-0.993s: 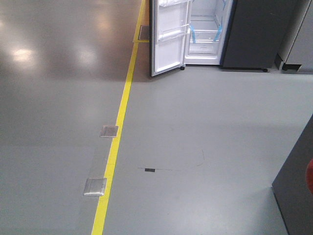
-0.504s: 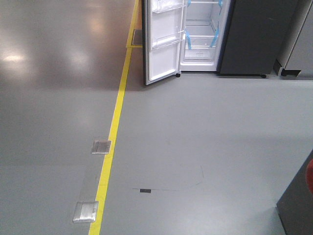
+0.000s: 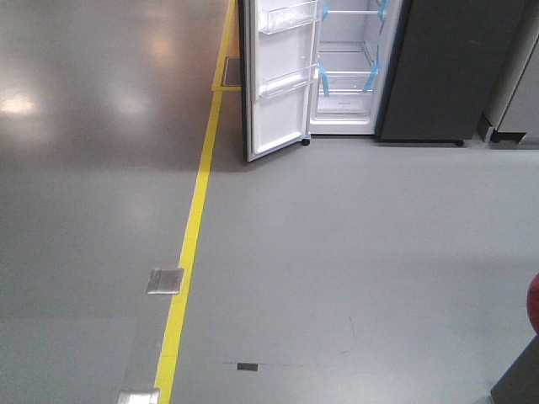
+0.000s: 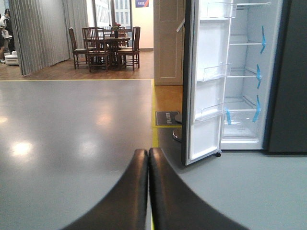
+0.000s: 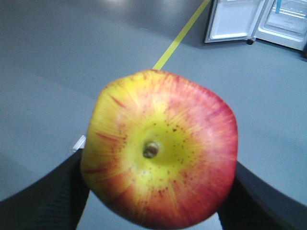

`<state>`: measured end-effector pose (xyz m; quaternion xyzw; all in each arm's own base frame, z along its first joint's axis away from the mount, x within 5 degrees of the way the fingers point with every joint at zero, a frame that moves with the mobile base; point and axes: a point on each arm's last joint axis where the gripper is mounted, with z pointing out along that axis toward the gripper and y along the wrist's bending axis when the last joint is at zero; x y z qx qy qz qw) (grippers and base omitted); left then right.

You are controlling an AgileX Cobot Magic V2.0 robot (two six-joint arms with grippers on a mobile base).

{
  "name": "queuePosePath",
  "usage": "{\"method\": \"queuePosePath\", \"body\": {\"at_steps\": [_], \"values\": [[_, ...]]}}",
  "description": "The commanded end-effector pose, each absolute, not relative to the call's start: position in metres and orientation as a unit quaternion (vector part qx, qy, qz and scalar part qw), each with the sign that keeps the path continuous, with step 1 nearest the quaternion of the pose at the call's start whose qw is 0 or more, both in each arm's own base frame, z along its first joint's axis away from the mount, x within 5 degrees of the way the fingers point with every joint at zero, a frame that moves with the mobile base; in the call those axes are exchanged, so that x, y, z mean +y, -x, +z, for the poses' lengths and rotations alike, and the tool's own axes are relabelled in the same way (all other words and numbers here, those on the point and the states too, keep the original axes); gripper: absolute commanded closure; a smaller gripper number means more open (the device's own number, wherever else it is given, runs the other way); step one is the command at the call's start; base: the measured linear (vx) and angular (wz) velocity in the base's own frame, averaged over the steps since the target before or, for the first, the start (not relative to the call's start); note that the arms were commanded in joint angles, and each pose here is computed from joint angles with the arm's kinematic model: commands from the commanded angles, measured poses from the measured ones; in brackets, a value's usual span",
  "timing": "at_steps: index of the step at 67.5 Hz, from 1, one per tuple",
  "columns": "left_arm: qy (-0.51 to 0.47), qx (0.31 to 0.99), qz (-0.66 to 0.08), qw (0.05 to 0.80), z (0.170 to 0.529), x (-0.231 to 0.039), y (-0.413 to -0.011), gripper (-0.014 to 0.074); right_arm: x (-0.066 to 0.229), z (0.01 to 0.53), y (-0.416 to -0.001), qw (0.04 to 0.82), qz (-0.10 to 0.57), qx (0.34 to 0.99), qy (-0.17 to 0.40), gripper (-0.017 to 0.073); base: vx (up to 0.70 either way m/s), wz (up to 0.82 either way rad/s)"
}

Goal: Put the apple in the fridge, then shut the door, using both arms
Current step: 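Continue driving up to the refrigerator's open door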

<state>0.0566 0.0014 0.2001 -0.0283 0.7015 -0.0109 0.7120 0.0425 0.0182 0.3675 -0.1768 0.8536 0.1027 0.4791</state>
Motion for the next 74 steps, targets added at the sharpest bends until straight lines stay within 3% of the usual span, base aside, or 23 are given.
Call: {"method": "queuePosePath", "body": {"at_steps": [1, 74], "values": [[0.033, 0.679, -0.017, 0.733, 0.1982, 0.0014, -0.0563, 0.06, 0.0195, 0.3807, -0.0457, 0.52, 0.108, 0.829, 0.175, 0.02, 0.28, -0.03], [0.033, 0.679, -0.017, 0.733, 0.1982, 0.0014, -0.0563, 0.06, 0.0195, 0.3807, -0.0457, 0.52, 0.108, 0.829, 0.175, 0.02, 0.27, -0.04]]}}
